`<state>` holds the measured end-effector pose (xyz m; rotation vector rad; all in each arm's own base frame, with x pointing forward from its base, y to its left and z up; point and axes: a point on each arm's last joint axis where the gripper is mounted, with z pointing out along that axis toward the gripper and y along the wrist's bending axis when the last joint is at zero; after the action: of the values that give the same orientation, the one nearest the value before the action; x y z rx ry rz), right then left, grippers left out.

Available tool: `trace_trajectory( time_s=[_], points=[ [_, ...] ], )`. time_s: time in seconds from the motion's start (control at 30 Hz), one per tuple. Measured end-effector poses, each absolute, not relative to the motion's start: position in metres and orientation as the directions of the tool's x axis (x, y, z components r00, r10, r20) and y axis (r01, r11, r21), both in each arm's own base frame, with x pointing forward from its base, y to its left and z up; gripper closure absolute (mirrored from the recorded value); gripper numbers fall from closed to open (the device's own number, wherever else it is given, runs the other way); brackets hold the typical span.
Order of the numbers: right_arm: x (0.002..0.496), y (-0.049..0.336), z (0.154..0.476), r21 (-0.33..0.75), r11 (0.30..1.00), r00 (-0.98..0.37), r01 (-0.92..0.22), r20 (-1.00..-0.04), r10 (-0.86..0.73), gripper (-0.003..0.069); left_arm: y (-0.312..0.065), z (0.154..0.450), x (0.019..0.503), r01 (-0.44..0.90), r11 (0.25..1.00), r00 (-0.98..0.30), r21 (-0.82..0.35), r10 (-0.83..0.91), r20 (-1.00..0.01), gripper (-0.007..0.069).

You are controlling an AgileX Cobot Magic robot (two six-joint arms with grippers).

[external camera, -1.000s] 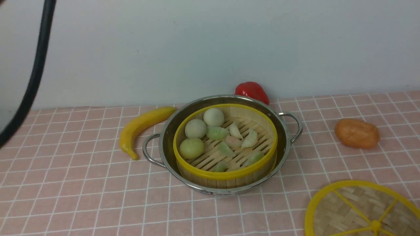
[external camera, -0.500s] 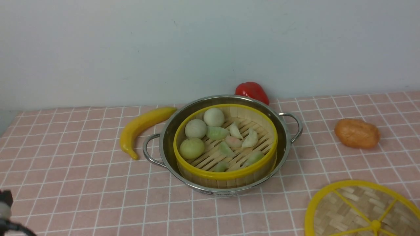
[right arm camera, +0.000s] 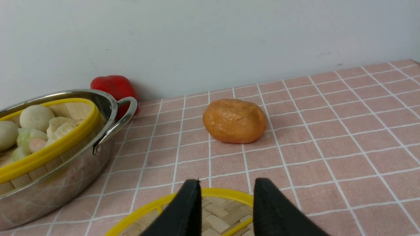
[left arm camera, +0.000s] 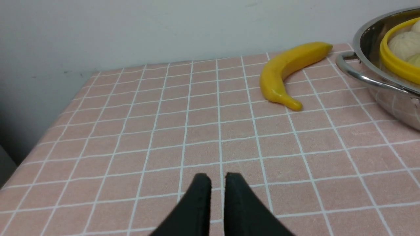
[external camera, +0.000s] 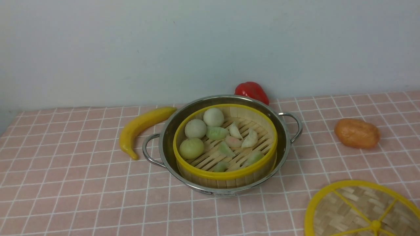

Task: Place the steamer in the pot on the pink tablecloth, and put the lid on the steamer.
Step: 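Move the gripper down to the bamboo steamer lid and grasp its center knob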

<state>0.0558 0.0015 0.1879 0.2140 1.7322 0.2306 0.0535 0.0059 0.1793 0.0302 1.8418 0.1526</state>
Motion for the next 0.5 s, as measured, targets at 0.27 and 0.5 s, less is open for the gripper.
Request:
trace_trajectory(
  time_s=[0.27, 0.5],
  points=[
    [0.0558, 0.0015, 0.1879, 0.273, 0.962, -0.171, 0.014, -0.947, 0.271, 0.0416, 0.0059, 0.1793, 0.0534, -0.059, 0.991, -0.273, 0.121, 0.100, -0.957, 0.0540],
    [0.0558, 0.0015, 0.1879, 0.273, 0.962, -0.171, 0.014, -0.947, 0.271, 0.0416, 0.0059, 0.1793, 0.0534, -0.059, 0.991, -0.273, 0.121, 0.100, -0.957, 0.0529]
  ],
)
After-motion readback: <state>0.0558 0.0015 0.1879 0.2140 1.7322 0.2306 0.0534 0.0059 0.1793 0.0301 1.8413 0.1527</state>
